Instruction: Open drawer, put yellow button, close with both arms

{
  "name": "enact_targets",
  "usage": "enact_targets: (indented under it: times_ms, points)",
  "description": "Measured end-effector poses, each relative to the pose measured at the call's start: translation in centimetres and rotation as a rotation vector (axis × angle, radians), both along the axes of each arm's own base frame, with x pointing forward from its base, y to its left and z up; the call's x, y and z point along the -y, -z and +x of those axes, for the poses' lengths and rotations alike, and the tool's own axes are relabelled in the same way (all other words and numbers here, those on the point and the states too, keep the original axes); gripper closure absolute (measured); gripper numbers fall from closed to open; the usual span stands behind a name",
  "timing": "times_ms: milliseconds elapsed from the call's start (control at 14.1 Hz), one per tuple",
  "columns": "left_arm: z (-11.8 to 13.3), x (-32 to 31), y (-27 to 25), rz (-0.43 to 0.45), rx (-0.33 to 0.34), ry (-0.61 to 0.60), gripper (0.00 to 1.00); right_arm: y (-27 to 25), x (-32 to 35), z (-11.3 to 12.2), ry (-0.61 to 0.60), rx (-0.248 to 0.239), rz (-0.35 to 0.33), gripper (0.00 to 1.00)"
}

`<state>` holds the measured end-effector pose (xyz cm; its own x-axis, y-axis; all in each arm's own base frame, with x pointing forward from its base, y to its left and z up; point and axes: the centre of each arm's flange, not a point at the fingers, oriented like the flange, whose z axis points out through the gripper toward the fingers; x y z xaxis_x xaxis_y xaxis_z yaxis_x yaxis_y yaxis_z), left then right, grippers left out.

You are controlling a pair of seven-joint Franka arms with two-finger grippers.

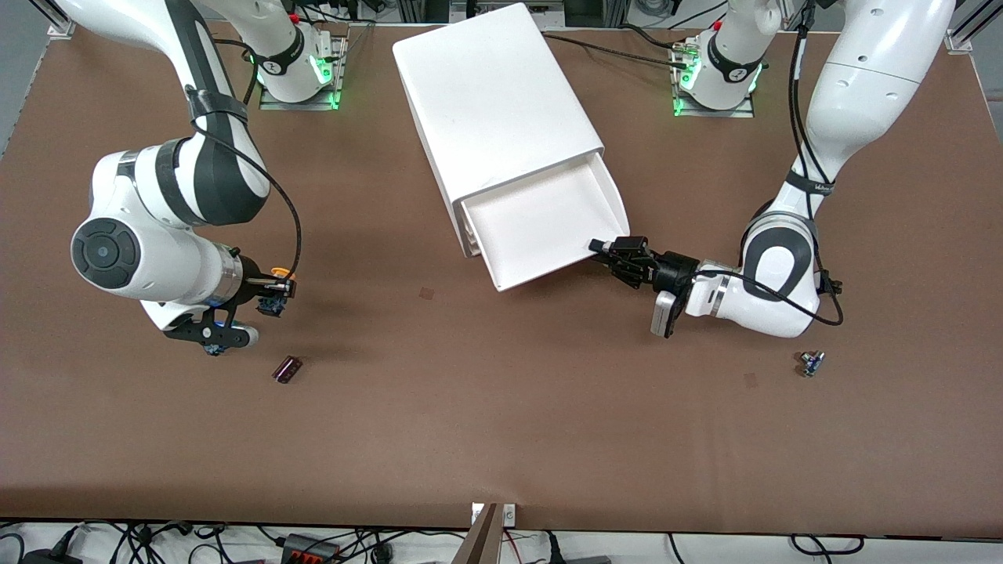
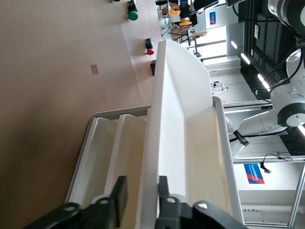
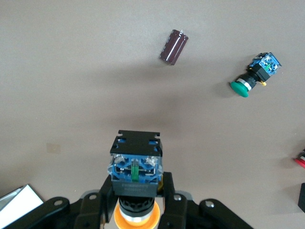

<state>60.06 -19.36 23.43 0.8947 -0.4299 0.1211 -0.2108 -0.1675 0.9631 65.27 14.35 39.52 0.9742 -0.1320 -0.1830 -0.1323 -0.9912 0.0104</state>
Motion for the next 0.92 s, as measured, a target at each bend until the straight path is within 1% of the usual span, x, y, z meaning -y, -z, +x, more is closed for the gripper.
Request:
enact_targets:
  times_ms: [142,213,284,355,426,496,638,709,780,922]
  points:
    - [0.2,-0.7,0.0,0.01,-0.025,-0.013,0.43,0.0,0.4,0.1,0.008,0.001,-0.002,0.59]
    - [0.4,-1.0,-0.3,0.019,-0.055,-0.024,0.32,0.0,0.8,0.2,0.015,0.001,-0.003,0.59]
    - [0.7,-1.4,-0.8,0.032,-0.089,-0.037,0.23,0.0,1.1,0.2,0.02,0.001,-0.003,0.59]
    - [1.0,-1.7,-1.7,0.047,-0.129,-0.049,0.12,0.0,1.0,0.2,0.026,0.001,-0.004,0.59]
    - [1.3,-1.9,-2.8,0.067,-0.172,-0.062,0.03,-0.1,0.9,0.2,0.036,0.001,-0.006,0.59]
    - [1.6,-2.1,-4.1,0.091,-0.21,-0.079,0.0,-0.1,1.1,0.2,0.054,0.002,-0.01,0.59]
    - [1.8,-2.4,-6.4,0.158,-0.255,-0.096,0.0,-0.3,2.4,0.5,0.093,0.007,-0.015,0.59]
    - [1.8,-2.8,-7.3,0.221,-0.256,-0.088,0.0,-0.7,3.0,0.6,0.116,0.013,-0.014,0.59]
    - [2.1,-3.4,-8.1,0.302,-0.242,-0.075,0.0,-1.4,3.1,0.7,0.155,0.022,-0.013,0.59]
    - [3.0,-5.0,-9.9,0.505,-0.191,-0.052,0.0,-3.0,1.8,0.4,0.246,0.042,-0.016,0.59]
